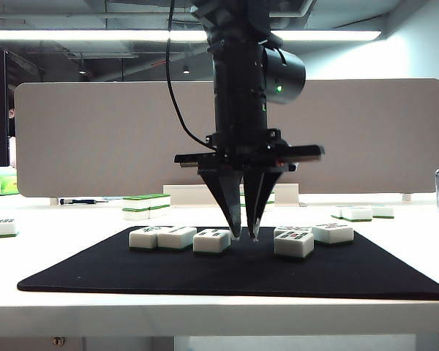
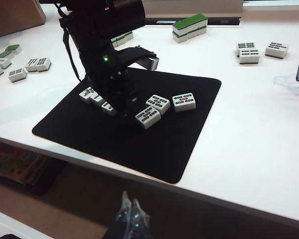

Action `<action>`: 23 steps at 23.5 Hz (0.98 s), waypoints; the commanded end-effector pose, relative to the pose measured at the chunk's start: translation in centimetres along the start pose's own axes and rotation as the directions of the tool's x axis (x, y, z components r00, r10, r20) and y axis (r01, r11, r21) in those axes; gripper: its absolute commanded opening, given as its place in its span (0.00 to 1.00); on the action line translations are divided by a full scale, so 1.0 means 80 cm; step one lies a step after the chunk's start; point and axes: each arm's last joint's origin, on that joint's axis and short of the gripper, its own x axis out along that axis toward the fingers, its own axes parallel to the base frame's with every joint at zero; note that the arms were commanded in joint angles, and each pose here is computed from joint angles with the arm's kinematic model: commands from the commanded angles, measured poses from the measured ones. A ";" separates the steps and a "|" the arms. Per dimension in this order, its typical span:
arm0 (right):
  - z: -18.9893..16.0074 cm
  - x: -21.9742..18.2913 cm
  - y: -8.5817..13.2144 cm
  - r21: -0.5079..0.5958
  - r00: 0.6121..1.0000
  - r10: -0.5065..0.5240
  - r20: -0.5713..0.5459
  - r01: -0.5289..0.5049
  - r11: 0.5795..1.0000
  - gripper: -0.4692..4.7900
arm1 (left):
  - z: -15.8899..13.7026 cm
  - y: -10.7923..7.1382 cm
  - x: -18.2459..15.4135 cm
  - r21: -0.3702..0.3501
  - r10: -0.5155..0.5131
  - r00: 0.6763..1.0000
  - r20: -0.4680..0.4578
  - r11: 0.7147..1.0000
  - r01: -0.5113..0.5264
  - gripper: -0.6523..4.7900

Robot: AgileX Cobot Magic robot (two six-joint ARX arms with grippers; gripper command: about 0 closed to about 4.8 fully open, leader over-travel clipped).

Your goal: Align six mahjong tiles in a row on the table.

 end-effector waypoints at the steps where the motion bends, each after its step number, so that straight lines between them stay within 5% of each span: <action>1: 0.000 -0.003 0.001 -0.014 1.000 -0.001 0.025 0.001 1.000 0.09 | 0.002 0.003 0.007 0.001 0.042 0.999 -0.002 0.999 -0.042 0.28; 7: 0.000 -0.003 0.001 -0.014 1.000 0.000 0.025 0.001 1.000 0.09 | 0.006 0.009 0.009 -0.007 0.131 0.991 0.029 0.991 -0.131 0.28; 23: 0.000 -0.003 0.001 -0.014 1.000 0.000 0.025 0.001 1.000 0.09 | 0.019 0.052 0.008 -0.141 0.150 0.987 0.064 0.980 -0.140 0.28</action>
